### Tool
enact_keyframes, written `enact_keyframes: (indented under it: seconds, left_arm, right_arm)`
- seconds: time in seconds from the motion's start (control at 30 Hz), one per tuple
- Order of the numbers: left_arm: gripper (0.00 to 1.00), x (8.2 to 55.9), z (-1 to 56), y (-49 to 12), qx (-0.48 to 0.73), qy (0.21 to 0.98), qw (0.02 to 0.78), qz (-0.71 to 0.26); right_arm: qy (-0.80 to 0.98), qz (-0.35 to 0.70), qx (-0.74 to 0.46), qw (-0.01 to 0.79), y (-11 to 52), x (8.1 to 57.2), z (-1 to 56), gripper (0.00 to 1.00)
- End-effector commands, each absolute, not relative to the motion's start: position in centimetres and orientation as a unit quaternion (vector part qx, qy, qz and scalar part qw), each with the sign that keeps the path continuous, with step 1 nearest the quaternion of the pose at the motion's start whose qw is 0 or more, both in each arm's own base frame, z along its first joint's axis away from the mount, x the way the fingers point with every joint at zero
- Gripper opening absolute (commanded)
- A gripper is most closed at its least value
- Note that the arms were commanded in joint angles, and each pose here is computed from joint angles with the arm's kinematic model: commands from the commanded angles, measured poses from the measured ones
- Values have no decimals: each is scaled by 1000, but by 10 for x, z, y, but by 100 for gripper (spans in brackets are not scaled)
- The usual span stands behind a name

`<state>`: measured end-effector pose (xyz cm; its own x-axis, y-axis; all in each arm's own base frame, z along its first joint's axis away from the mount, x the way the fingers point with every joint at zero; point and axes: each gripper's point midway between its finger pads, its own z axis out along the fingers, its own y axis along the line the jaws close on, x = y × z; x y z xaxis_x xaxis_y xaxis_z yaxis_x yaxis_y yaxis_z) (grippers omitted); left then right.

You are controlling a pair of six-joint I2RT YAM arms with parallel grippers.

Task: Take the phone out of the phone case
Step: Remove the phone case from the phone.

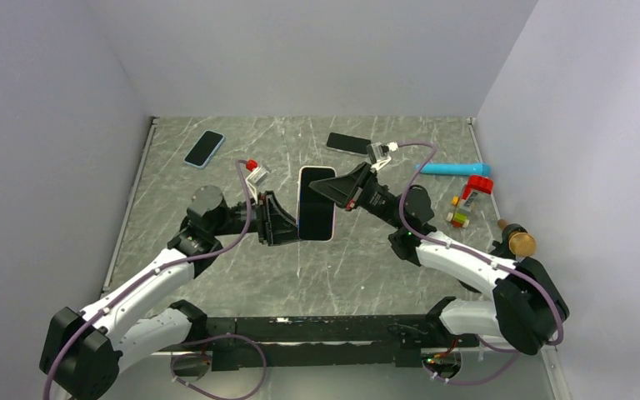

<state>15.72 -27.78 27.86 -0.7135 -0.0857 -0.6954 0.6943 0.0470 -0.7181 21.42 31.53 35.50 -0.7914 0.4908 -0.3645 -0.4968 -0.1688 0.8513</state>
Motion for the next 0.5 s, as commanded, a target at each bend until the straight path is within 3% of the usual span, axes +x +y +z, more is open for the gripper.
enact_keyframes:
  seconds: [0.0, 0.17, 0.33, 0.47]
  left_arm:
    - [36, 231, 264, -275, 94, 707, 406, -571]
    - [0, 262, 240, -259, 60, 744, 453, -486]
    - [0, 306, 187, -182, -92, 801, 534, -254]
    - [0, 313, 180, -149, -141, 791, 570, -171]
  right_arm:
    - [492, 822, -74, 277, 327, 154, 404, 0]
    - [486, 830, -60, 269, 330, 155, 404, 0]
    - [430, 871, -35, 234, 326, 153, 421, 0]
    - [375, 905, -12, 202, 322, 149, 437, 0]
